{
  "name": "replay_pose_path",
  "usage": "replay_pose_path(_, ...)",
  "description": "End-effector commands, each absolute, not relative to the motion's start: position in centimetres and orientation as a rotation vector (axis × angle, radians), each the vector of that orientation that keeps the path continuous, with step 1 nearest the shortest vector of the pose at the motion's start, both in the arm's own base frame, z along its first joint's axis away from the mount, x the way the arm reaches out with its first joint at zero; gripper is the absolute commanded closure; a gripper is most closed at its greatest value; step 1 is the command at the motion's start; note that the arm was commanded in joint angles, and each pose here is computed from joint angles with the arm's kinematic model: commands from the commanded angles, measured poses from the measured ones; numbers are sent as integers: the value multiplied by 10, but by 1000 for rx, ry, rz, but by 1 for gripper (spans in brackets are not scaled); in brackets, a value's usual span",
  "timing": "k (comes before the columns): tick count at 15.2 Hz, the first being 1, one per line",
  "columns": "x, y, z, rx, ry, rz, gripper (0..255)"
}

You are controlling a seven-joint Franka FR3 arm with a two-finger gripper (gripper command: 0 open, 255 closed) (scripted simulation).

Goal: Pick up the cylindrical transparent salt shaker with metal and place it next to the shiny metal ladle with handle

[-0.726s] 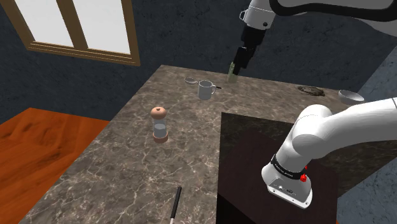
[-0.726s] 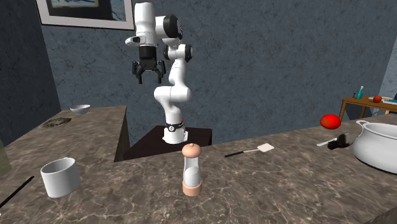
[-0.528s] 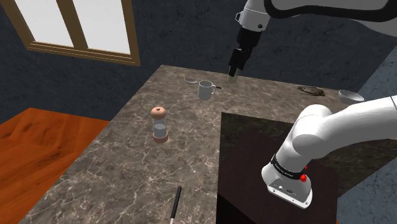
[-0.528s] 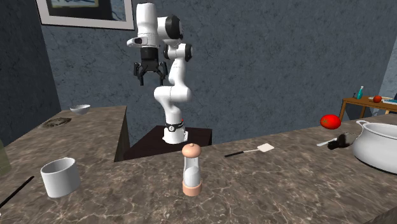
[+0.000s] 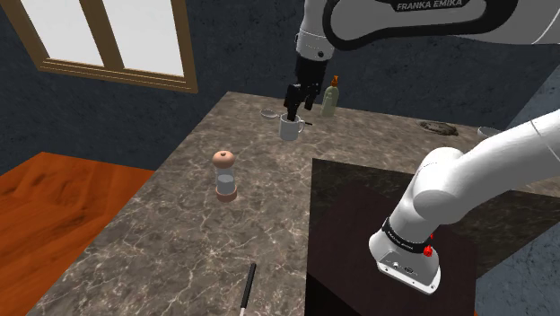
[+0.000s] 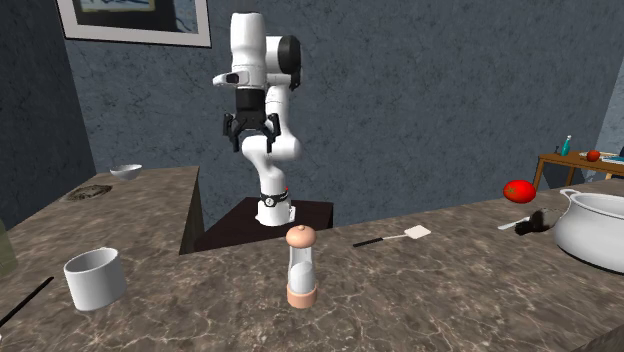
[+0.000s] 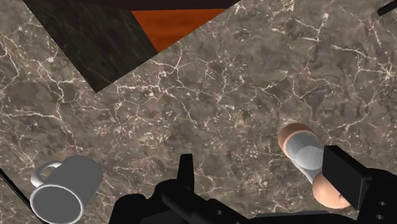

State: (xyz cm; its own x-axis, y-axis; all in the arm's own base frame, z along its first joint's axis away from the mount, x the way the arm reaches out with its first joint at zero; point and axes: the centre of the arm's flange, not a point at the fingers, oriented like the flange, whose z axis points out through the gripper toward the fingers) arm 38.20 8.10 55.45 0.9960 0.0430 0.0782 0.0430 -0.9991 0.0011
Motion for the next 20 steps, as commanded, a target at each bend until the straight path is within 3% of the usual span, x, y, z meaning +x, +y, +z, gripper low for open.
replay_pose_path(1,398,102,542,-3144,-52,-120,0)
replay_pose_path(20,555,260,434,-3206,83,-78,0)
